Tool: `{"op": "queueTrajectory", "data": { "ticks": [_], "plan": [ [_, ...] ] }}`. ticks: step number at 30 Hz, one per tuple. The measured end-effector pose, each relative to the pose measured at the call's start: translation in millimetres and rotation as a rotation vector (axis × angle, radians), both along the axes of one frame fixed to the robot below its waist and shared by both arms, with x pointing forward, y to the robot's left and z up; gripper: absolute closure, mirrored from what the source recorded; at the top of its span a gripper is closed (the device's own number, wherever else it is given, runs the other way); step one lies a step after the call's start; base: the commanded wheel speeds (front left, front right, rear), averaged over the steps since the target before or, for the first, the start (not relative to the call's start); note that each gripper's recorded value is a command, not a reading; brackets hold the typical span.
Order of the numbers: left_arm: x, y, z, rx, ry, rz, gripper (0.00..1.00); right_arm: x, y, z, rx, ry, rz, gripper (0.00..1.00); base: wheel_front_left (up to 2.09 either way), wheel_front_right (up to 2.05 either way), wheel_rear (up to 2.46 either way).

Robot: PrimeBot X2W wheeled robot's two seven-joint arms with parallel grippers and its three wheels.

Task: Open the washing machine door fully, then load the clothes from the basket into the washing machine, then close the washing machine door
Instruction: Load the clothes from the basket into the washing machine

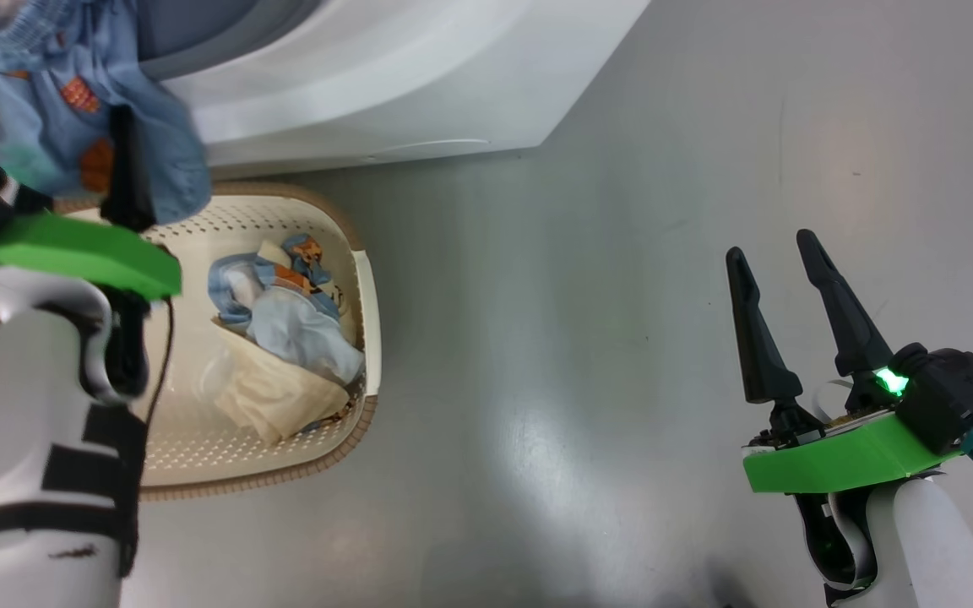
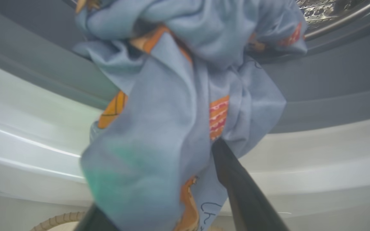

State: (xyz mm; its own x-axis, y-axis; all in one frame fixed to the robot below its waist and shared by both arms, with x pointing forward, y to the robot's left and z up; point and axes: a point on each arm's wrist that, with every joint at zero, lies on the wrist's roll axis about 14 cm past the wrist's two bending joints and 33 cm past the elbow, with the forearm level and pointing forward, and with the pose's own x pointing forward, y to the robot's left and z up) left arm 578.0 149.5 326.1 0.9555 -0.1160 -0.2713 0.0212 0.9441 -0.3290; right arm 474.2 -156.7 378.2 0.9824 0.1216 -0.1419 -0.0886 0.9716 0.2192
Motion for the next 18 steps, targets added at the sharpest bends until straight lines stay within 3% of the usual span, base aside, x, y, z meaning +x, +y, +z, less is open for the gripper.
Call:
{"op": "queueTrajectory", "data": {
  "ticks": [3,5,6,18],
  "plan": [
    [7,-1,-2,0.010,0.000,-0.009,0.00,-1,-3,-3,-0.004,0.008,-0.007,0.00,0.00,0.00,0.00],
    [6,1,-6,0.015,0.006,-0.007,0.76,-1,-4,-4,-0.006,0.012,-0.010,0.00,0.00,0.00,0.00],
    [6,2,-8,0.016,0.010,-0.010,1.00,-2,-4,-5,-0.006,0.014,-0.011,0.00,0.00,0.00,0.00],
    [3,3,10,0.159,-0.025,-0.076,1.00,1,1,1,0.004,-0.002,-0.003,0.00,0.00,0.00,0.00]
  ]
}}
